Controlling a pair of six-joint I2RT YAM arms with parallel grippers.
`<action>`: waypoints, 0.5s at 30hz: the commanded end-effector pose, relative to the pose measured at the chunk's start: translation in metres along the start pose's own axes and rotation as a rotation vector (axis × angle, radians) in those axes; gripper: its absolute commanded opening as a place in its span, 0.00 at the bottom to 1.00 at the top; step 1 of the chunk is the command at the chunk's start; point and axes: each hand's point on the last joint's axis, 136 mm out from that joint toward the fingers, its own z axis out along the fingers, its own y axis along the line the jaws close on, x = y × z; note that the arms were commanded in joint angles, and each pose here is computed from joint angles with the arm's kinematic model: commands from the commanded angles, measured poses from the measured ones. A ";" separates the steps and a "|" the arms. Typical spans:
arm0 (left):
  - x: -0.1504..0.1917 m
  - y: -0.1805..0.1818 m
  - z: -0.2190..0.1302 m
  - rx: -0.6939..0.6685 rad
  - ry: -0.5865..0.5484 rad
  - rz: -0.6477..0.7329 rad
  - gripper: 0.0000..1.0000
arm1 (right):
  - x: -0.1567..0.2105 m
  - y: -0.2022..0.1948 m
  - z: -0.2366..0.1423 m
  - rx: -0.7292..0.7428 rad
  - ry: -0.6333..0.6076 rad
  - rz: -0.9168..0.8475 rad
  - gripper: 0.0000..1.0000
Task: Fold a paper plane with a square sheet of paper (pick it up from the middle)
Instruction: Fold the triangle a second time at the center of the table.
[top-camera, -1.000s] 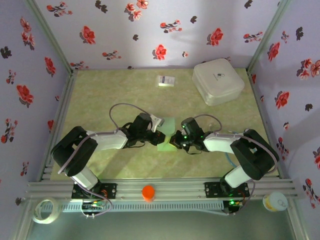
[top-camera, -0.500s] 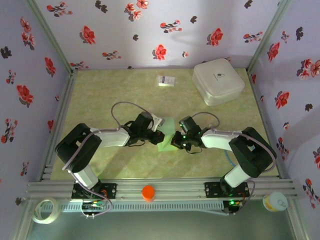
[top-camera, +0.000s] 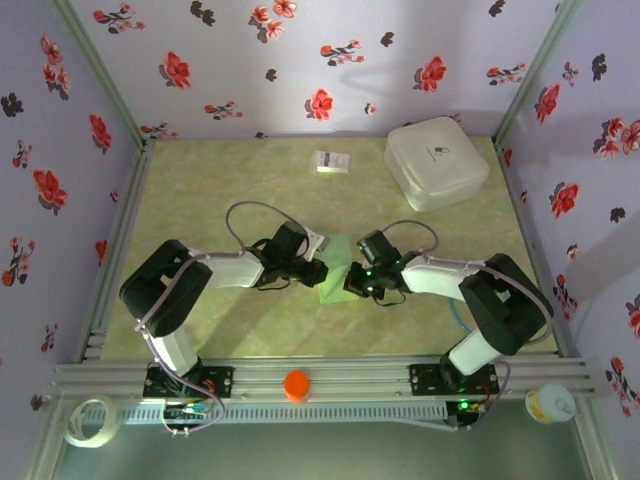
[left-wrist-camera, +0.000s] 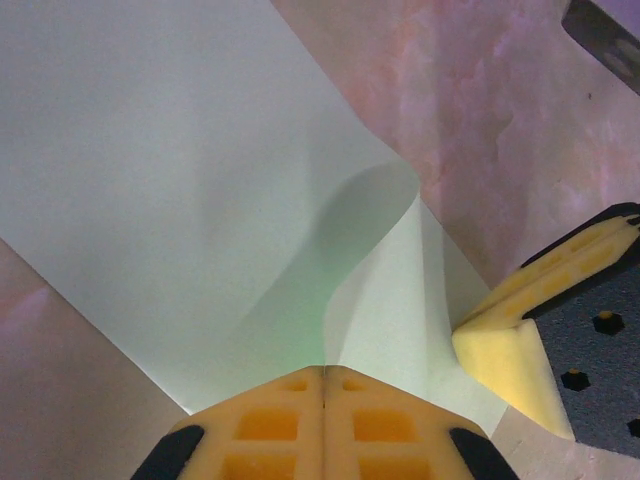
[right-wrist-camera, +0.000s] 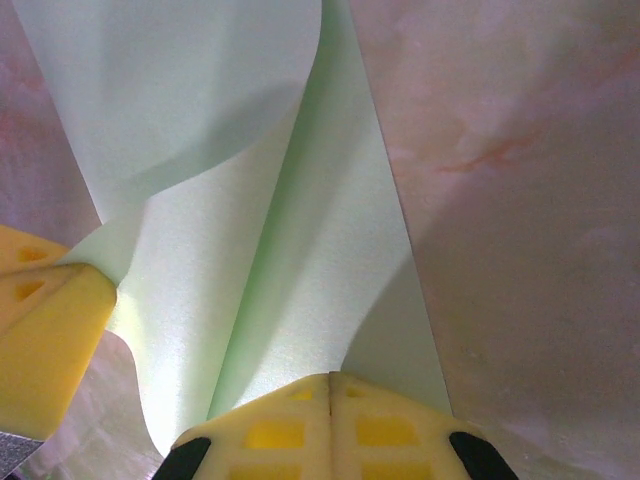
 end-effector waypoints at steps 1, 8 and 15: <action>-0.009 0.008 0.002 -0.026 -0.011 0.025 0.05 | 0.004 -0.020 0.003 0.087 0.020 0.009 0.02; -0.006 0.014 0.006 -0.053 0.006 0.031 0.05 | 0.004 -0.020 0.003 0.085 0.023 0.008 0.02; 0.003 0.019 0.009 -0.060 0.031 0.019 0.05 | 0.004 -0.019 0.003 0.082 0.021 0.007 0.03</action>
